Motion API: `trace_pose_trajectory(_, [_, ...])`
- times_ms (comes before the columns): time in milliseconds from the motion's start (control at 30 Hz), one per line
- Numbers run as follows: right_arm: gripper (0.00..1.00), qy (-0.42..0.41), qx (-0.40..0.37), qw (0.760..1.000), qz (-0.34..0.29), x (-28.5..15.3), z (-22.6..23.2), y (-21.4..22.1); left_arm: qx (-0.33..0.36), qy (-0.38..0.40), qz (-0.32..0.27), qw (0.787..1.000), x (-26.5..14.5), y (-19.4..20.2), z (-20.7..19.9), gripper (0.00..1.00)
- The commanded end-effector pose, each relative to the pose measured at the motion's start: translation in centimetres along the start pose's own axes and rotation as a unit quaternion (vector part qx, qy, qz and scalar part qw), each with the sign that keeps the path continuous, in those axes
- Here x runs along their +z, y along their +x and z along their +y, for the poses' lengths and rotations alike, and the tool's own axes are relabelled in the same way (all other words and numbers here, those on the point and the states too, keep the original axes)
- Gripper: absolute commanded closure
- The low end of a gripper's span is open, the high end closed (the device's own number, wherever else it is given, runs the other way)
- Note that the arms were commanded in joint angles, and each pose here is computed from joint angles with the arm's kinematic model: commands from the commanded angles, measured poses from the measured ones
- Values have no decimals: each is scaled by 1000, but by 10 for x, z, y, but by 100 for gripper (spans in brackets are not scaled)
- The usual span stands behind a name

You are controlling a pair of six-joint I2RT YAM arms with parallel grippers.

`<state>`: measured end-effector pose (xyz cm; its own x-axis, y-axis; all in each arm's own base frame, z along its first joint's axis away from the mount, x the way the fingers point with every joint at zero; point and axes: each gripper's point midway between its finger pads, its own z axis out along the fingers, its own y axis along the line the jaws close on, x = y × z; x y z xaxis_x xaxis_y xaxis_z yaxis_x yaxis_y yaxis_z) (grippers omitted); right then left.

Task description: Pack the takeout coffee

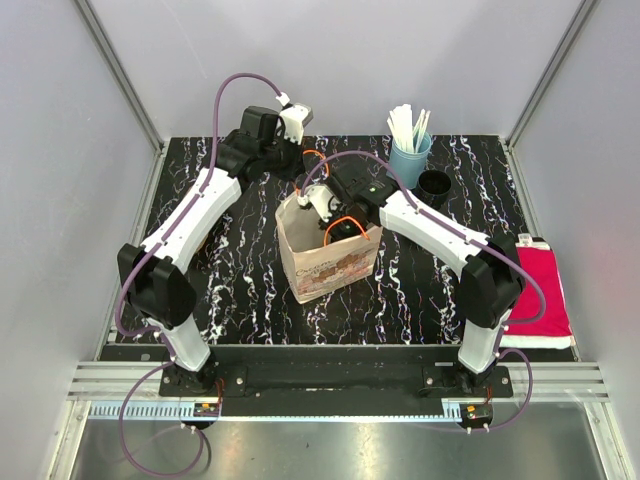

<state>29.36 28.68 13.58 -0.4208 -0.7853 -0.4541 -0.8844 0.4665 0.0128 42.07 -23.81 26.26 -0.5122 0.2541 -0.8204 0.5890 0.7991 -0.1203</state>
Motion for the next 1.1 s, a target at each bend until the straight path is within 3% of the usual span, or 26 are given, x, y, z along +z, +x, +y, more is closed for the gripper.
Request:
trace_pose_trajectory(0, [100, 2, -8, 1000, 16, 14, -1, 9, 11, 10, -49, 999, -16, -28, -10, 100])
trace_pose_trajectory(633, [100, 3, -9, 1000, 23, 20, -1, 13, 14, 12, -50, 999, -18, -28, -11, 100])
trace_pose_trajectory(1067, [70, 12, -11, 1000, 8, 6, -3, 6, 15, 15, -49, 999, -17, -27, -12, 100])
